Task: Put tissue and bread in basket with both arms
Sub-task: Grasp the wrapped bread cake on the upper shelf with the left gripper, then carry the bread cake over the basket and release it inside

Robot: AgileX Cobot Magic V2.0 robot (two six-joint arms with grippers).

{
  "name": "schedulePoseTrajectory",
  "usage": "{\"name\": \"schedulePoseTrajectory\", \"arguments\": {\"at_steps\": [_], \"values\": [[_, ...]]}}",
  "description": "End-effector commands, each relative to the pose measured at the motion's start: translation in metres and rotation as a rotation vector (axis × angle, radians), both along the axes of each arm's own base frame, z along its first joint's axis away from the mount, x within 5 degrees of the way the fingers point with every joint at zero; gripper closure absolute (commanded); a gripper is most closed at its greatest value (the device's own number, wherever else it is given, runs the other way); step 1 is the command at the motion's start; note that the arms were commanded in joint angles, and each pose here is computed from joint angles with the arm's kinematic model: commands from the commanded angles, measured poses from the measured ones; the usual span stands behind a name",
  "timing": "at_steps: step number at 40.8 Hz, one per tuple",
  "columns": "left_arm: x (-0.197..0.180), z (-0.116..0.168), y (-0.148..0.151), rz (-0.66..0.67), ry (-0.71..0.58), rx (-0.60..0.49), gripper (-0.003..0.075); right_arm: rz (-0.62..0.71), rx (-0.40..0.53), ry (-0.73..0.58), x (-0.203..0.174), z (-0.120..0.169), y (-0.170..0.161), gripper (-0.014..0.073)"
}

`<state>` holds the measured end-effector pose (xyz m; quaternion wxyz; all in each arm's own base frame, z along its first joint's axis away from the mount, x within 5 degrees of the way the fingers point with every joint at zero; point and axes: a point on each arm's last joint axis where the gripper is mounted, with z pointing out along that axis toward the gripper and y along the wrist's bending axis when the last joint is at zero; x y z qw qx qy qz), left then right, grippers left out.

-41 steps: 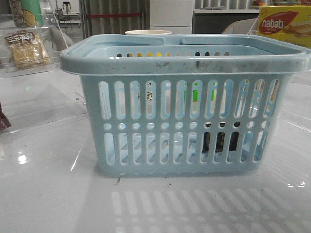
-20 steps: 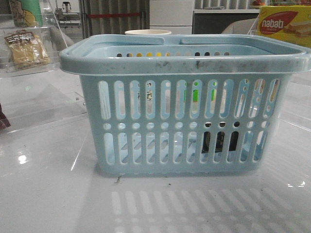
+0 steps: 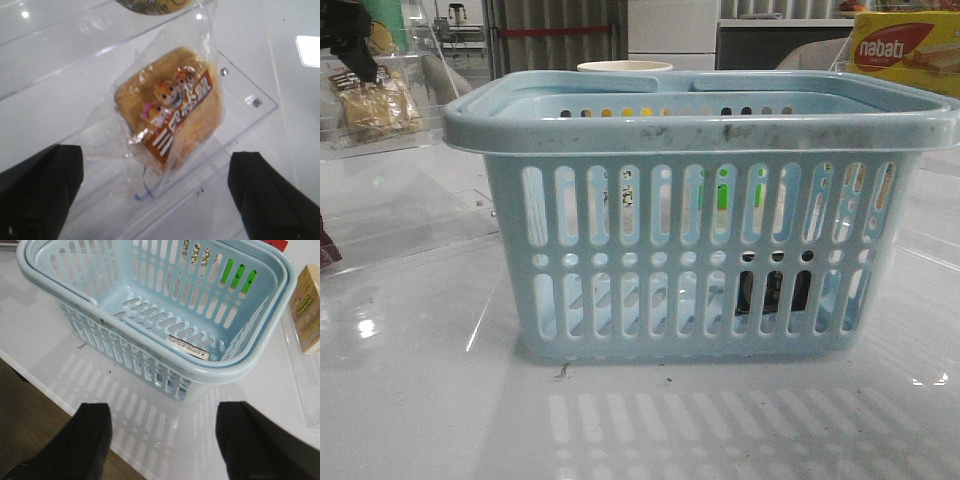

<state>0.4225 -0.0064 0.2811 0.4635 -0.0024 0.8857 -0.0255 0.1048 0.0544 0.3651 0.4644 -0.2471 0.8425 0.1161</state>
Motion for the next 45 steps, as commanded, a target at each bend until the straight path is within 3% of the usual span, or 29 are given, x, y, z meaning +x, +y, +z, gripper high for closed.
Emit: {"name": "schedulePoseTrajectory", "arguments": {"at_steps": [1, 14, 27, 34, 45], "values": [[0.012, 0.03, 0.002, 0.03, -0.2, -0.023, 0.0078, -0.005, 0.029, -0.091, 0.001, 0.014, 0.0, 0.0046], [0.036, 0.006, 0.001, 0.037, -0.186, -0.033, 0.012, -0.005, 0.029, -0.091, 0.001, 0.014, 0.0, 0.0046], [0.037, 0.007, 0.001, 0.038, -0.192, -0.033, 0.05, -0.005, 0.029, -0.091, 0.001, 0.014, 0.0, 0.0046], [0.035, 0.009, 0.001, 0.034, -0.175, -0.034, 0.0627, -0.005, 0.029, -0.091, 0.001, 0.014, 0.0, 0.0046], [0.015, 0.045, -0.003, 0.008, -0.131, -0.042, 0.0629, -0.005, 0.029, -0.091, 0.001, 0.014, 0.0, 0.0046]]}}
